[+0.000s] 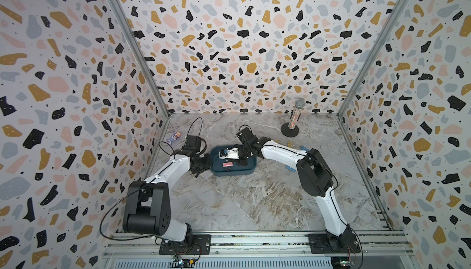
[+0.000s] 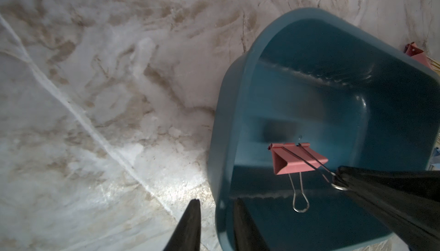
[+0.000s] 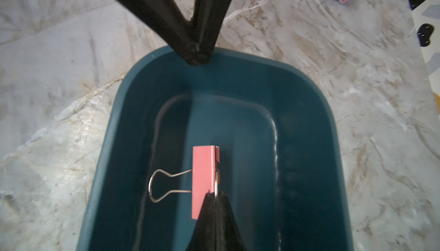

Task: Take out the binder clips from the storage box
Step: Pick up the binder clip from the storage box.

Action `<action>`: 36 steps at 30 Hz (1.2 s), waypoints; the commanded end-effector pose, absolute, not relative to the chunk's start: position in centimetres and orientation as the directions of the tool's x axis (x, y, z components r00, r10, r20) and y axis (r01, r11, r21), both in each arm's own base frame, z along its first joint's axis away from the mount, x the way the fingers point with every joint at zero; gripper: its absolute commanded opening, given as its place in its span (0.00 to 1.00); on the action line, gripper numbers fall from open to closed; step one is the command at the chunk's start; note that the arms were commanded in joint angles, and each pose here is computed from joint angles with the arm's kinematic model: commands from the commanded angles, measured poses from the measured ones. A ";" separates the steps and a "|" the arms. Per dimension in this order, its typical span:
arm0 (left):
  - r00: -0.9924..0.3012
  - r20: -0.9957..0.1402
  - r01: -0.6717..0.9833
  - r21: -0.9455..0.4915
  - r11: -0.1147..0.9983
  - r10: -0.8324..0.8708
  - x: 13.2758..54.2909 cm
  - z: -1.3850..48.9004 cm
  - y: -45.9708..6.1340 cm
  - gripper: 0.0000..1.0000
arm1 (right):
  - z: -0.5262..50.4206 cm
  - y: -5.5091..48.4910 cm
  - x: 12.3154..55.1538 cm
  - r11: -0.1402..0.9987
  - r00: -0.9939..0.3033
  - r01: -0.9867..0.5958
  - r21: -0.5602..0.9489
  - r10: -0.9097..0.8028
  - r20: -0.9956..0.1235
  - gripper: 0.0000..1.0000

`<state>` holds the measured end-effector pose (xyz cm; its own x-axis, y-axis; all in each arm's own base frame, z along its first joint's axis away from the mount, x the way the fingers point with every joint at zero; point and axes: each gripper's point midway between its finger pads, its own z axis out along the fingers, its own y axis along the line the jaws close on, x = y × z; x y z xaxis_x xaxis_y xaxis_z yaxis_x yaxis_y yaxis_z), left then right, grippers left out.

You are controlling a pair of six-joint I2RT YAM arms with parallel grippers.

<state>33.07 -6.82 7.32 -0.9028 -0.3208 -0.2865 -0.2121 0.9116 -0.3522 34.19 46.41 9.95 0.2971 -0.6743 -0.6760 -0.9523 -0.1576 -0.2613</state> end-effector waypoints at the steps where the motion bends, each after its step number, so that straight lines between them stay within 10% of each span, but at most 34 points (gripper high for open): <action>1: -0.897 -0.327 -0.171 -0.361 0.917 -0.296 34.5 8.0 -7.1 0.27 | 15.5 46.4 35.0 -0.097 0.316 -0.939 -0.329 -0.617 -0.721 0.00; 36: -0.877 -0.369 -0.192 -0.319 0.928 -0.308 35.6 8.1 -6.1 0.29 | 20.9 32.1 37.1 0.092 0.353 -0.857 -0.508 -0.614 -0.706 0.00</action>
